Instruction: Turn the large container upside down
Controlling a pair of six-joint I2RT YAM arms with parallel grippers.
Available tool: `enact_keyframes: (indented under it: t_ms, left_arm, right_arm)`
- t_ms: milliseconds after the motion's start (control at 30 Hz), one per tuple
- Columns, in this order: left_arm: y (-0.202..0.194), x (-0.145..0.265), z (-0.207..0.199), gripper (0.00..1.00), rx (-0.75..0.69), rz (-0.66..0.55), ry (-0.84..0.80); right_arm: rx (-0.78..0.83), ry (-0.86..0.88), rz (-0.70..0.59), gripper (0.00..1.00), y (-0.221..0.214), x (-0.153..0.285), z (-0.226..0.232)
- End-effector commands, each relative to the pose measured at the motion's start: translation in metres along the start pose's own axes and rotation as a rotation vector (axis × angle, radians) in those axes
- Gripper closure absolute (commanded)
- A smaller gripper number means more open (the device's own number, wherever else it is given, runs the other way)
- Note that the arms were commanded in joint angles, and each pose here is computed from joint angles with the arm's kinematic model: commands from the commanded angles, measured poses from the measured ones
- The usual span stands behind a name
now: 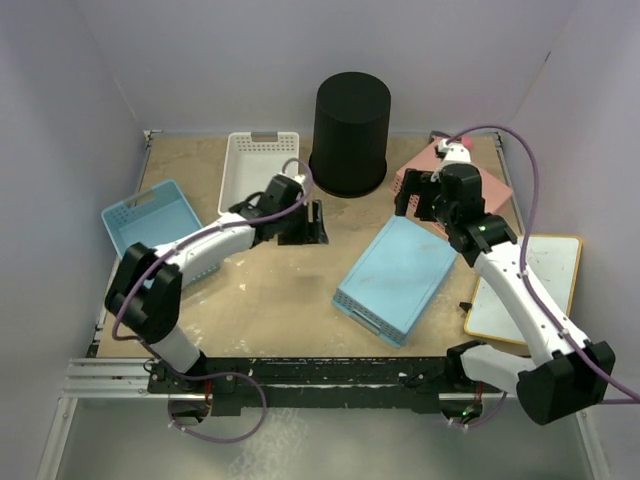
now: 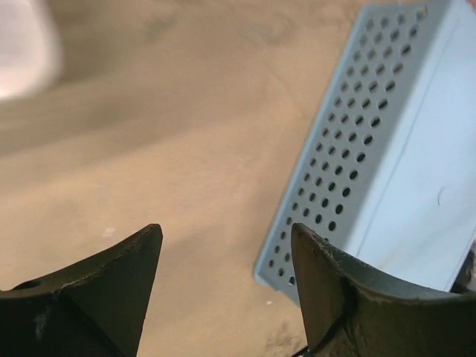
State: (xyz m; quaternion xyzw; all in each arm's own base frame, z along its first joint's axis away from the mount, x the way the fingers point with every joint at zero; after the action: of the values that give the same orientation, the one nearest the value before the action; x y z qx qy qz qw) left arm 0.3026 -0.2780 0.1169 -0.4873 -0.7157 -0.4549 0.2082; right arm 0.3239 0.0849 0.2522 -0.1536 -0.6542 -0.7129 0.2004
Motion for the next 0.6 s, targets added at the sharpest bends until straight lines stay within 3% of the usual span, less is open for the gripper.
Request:
enact_keyframes:
  t_ms: [0,167,300,500,567]
  left_arm:
    - [0.062,0.069,0.048,0.32,0.017,-0.181,0.163]
    - [0.089,0.114,0.075,0.32,0.047,-0.340,0.258]
    - [0.094,0.121,0.087,0.32,0.077,-0.370,0.319]
    - [0.098,0.116,0.094,0.32,0.095,-0.376,0.360]
    - [0.103,0.118,0.096,0.32,0.090,-0.390,0.383]
  right_arm:
    - [0.010,0.319,0.077,0.02,-0.019,-0.009,0.056]
    - [0.111,0.476,0.178,0.01,-0.059,-0.018,0.134]
    - [0.128,0.524,0.307,0.00,-0.096,-0.035,0.165]
    - [0.175,0.365,0.510,0.00,-0.155,-0.050,0.136]
    - [0.193,0.296,0.525,0.00,-0.163,-0.048,0.120]
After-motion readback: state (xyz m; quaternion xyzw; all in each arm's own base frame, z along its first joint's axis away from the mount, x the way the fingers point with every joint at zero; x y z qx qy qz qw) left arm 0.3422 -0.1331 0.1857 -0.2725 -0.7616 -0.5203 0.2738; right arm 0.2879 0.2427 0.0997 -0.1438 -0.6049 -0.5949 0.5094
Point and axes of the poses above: each gripper's point midway between its finger pads, its own x axis back along the fingers, its own z axis along the line the jaws close on, y = z × x, the point moved 2 cm from there along x, back along the fingers, and after that the axes turned 4 degrees about x, right-handed, at the moved point
